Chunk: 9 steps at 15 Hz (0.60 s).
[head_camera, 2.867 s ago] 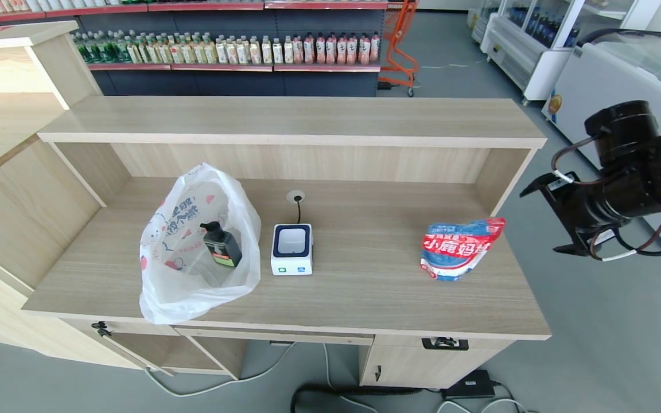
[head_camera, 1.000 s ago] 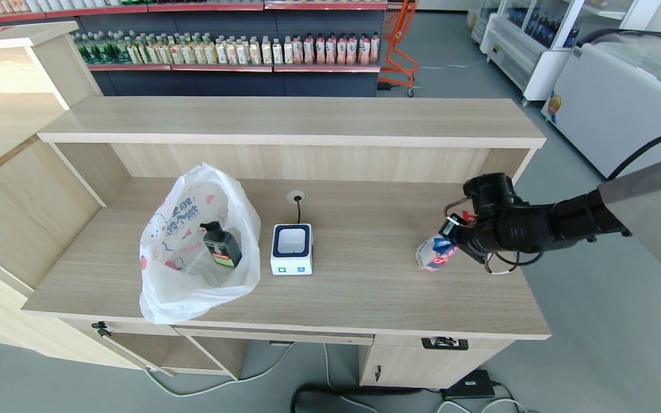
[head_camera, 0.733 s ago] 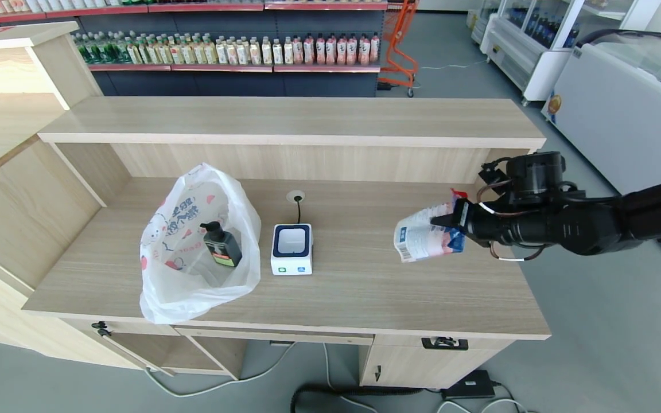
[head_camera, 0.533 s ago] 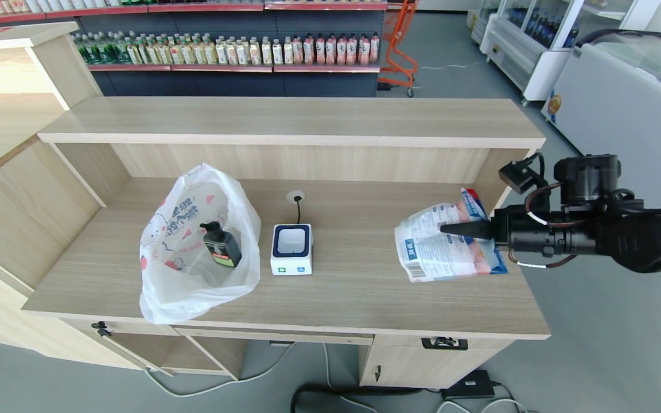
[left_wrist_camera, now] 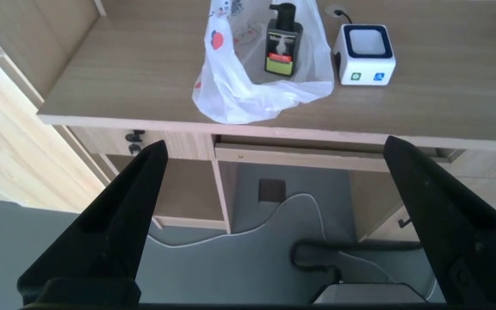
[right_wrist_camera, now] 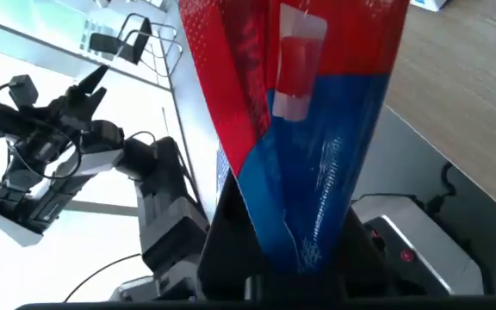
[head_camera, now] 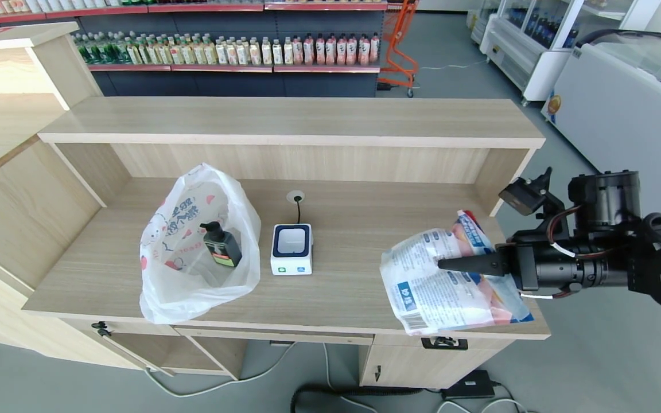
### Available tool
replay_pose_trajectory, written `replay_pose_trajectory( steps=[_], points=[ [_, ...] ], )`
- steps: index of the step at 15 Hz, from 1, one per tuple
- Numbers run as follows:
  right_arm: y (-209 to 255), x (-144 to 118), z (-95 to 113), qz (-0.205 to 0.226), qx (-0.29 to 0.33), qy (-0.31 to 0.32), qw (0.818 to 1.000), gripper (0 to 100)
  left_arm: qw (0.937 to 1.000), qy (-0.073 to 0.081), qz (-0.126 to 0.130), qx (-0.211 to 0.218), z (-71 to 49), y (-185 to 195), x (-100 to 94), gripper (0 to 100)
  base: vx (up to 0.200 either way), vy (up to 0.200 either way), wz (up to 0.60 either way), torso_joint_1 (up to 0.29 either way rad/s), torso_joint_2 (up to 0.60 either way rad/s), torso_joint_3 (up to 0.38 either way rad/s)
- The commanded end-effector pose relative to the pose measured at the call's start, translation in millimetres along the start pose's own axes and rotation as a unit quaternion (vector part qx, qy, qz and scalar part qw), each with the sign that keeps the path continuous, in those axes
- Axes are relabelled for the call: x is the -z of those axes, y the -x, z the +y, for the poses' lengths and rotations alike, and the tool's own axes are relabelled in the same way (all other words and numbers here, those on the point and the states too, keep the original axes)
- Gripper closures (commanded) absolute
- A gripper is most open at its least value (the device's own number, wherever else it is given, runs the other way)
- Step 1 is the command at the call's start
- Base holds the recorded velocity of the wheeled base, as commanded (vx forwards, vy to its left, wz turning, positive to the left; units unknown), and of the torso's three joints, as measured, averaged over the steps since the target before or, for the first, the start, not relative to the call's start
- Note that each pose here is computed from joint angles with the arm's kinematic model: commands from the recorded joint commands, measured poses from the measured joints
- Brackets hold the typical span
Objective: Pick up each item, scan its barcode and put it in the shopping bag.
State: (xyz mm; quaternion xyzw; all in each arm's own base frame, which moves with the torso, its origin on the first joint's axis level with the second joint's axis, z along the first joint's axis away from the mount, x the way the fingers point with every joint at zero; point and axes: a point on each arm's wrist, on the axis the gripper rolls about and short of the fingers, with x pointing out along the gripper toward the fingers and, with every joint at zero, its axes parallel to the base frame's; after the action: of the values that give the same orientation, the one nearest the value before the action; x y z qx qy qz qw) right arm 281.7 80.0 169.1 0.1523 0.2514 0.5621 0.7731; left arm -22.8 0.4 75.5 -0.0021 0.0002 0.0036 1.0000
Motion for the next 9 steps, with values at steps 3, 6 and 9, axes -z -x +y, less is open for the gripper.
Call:
replay_pose_trajectory(
  steps=[3, 6, 9],
  points=[
    [-4.8, 3.6, 23.8, 0.01, -0.024, -0.052, 0.998, 100, 1.0, 0.0, 0.0, 0.0, 0.0, 0.0, 0.0, 0, 0.0, 0.0, 0.0, 0.0, 0.0, 0.0],
    [-10.2, 7.4, 22.4, 0.019, -0.028, -0.07, 0.997, 100, 1.0, 0.0, 0.0, 0.0, 0.0, 0.0, 0.0, 0, 0.0, 0.0, 0.0, 0.0, 0.0, 0.0],
    [-17.0, 15.0, 22.8, 0.034, -0.035, -0.079, 0.996, 100, 1.0, 0.0, 0.0, 0.0, 0.0, 0.0, 0.0, 0, 0.0, 0.0, 0.0, 0.0, 0.0, 0.0]
  ],
)
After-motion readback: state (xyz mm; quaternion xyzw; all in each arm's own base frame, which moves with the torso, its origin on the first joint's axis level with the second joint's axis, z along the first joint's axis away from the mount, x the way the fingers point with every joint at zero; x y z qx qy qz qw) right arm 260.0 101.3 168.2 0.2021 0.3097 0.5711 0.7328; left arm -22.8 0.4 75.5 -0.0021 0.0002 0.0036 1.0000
